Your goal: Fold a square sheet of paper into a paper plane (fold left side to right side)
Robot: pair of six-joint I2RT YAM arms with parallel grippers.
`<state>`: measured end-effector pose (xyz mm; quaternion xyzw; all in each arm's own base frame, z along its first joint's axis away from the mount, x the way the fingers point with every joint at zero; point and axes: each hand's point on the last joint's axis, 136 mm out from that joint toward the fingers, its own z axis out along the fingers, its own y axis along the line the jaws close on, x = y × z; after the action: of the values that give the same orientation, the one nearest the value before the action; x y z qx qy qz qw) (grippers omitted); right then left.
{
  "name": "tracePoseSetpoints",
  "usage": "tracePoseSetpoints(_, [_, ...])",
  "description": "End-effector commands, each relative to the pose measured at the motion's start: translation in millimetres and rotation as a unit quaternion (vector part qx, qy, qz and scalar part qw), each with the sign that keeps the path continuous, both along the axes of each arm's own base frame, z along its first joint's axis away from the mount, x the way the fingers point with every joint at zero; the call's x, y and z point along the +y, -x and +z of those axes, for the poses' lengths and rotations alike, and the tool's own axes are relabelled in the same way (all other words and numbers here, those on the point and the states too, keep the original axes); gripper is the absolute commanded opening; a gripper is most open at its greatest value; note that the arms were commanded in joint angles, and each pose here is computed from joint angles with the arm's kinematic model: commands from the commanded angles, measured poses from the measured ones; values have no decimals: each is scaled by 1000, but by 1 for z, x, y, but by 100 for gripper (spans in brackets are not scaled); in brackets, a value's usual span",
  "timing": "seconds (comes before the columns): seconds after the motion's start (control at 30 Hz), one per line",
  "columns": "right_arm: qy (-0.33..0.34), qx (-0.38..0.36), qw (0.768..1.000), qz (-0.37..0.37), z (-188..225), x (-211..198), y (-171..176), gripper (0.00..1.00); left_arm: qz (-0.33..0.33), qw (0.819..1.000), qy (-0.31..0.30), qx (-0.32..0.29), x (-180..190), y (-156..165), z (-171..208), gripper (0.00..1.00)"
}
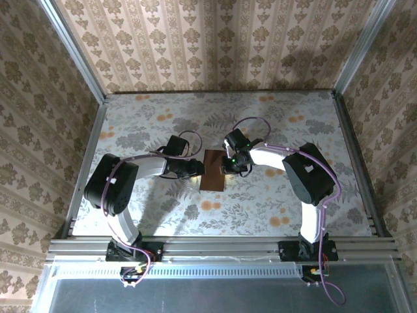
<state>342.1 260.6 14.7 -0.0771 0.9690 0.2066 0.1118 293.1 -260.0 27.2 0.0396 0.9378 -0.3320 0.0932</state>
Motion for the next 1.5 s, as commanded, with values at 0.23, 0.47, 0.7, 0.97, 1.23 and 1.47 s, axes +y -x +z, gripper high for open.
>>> tracePoseSetpoints(0.23, [53,51,997,-5,-29,-21,25,14,-16,999,24,17,-15,3,-3,29])
tracePoseSetpoints(0.47, [54,53,997,-6,-30,-22,27,14,-14,999,41,20,-20,2,-2,32])
tracePoseSetpoints(0.7, [53,52,997,-5,-30,-21,26,14,0,999,46,12,-18,-2,1,35])
tracePoseSetpoints(0.97, [52,52,997,-4,-30,-21,26,14,-1,998,61,16,-21,-5,2,37])
tracePoseSetpoints(1.23, [53,48,997,-3,-29,-21,26,15,3,998,59,15,-19,-5,3,26])
tracePoseSetpoints(1.47, [29,16,999,6,-10,-12,14,20,12,998,58,17,-16,-1,6,9])
